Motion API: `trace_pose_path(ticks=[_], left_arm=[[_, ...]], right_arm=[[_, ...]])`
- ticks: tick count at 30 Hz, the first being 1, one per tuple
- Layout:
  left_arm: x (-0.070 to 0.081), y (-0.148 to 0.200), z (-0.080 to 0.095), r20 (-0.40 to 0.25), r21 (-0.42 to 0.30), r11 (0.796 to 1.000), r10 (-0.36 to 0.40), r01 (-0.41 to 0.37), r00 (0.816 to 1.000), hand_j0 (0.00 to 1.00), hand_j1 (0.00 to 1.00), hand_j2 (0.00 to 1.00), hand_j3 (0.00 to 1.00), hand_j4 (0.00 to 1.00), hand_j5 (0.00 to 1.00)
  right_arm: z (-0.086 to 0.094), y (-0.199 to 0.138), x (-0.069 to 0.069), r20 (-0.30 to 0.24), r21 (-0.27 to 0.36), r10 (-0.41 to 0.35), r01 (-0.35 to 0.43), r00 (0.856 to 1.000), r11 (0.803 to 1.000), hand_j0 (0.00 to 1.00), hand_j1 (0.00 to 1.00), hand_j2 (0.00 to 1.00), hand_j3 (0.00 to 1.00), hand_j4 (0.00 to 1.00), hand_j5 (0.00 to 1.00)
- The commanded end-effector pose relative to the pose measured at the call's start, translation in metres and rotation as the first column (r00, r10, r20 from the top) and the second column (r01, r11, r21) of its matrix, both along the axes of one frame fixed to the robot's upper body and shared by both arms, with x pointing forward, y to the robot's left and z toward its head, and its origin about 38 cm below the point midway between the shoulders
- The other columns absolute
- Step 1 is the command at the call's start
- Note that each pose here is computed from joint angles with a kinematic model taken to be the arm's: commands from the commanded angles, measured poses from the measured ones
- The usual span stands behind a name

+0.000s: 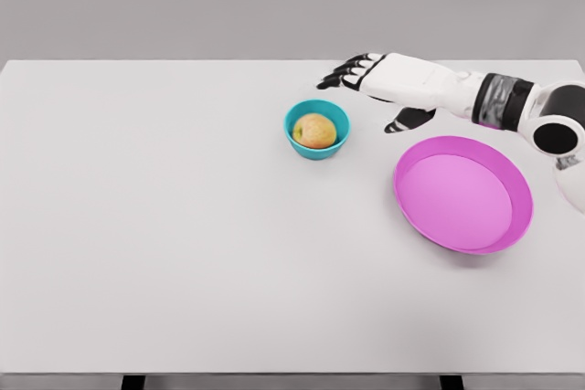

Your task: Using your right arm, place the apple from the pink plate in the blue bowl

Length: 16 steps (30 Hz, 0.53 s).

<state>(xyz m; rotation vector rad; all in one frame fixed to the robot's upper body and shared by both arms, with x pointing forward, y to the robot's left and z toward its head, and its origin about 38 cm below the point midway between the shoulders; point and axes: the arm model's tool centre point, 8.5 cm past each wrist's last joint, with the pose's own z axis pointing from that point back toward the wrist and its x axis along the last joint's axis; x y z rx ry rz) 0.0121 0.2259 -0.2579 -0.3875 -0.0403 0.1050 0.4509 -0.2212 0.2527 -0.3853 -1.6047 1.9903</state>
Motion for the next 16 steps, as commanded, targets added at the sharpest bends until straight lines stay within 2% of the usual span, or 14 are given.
trace_pose_path(ticks=[1,2,7,9,10,13,16], left_arm=[[0.0,0.0,0.0,0.0,-0.001,1.0,0.003,-0.003,1.0,1.0,1.0,1.0,1.0,1.0,1.0],[0.0,0.0,0.0,0.0,-0.001,1.0,0.002,-0.002,1.0,1.0,1.0,1.0,1.0,1.0,1.0],[0.001,0.0,0.0,0.003,-0.002,1.0,0.0,0.0,1.0,1.0,1.0,1.0,1.0,1.0,1.0],[0.001,0.0,0.0,0.001,-0.001,1.0,0.0,0.0,1.0,1.0,1.0,1.0,1.0,1.0,1.0],[0.001,0.0,0.0,0.001,-0.001,1.0,0.0,0.0,1.0,1.0,1.0,1.0,1.0,1.0,1.0],[0.001,0.0,0.0,0.001,-0.001,1.0,0.002,-0.002,1.0,1.0,1.0,1.0,1.0,1.0,1.0],[0.0,0.0,0.0,0.0,0.0,1.0,0.002,-0.002,1.0,1.0,1.0,1.0,1.0,1.0,1.0]], right_arm=[[0.024,-0.017,-0.018,0.014,0.013,0.026,-0.026,1.0,1.0,1.0,1.0,1.0,1.0,1.0,1.0],[0.019,-0.021,-0.024,0.004,-0.001,0.026,-0.026,1.0,1.0,1.0,1.0,1.0,1.0,1.0,1.0],[0.011,-0.038,-0.032,-0.022,-0.025,0.013,-0.013,1.0,1.0,1.0,1.0,1.0,1.0,1.0,1.0],[0.007,-0.053,-0.04,-0.045,-0.043,0.005,-0.006,0.999,0.999,1.0,1.0,1.0,1.0,1.0,1.0],[0.012,-0.07,-0.045,-0.051,-0.051,0.004,-0.007,0.999,0.999,1.0,1.0,1.0,1.0,1.0,1.0],[0.014,-0.093,-0.053,-0.051,-0.046,-0.024,0.021,0.998,0.999,1.0,1.0,1.0,1.0,1.0,1.0],[0.011,-0.091,-0.053,-0.058,-0.037,-0.024,0.022,0.998,0.999,1.0,1.0,1.0,1.0,1.0,1.0]])
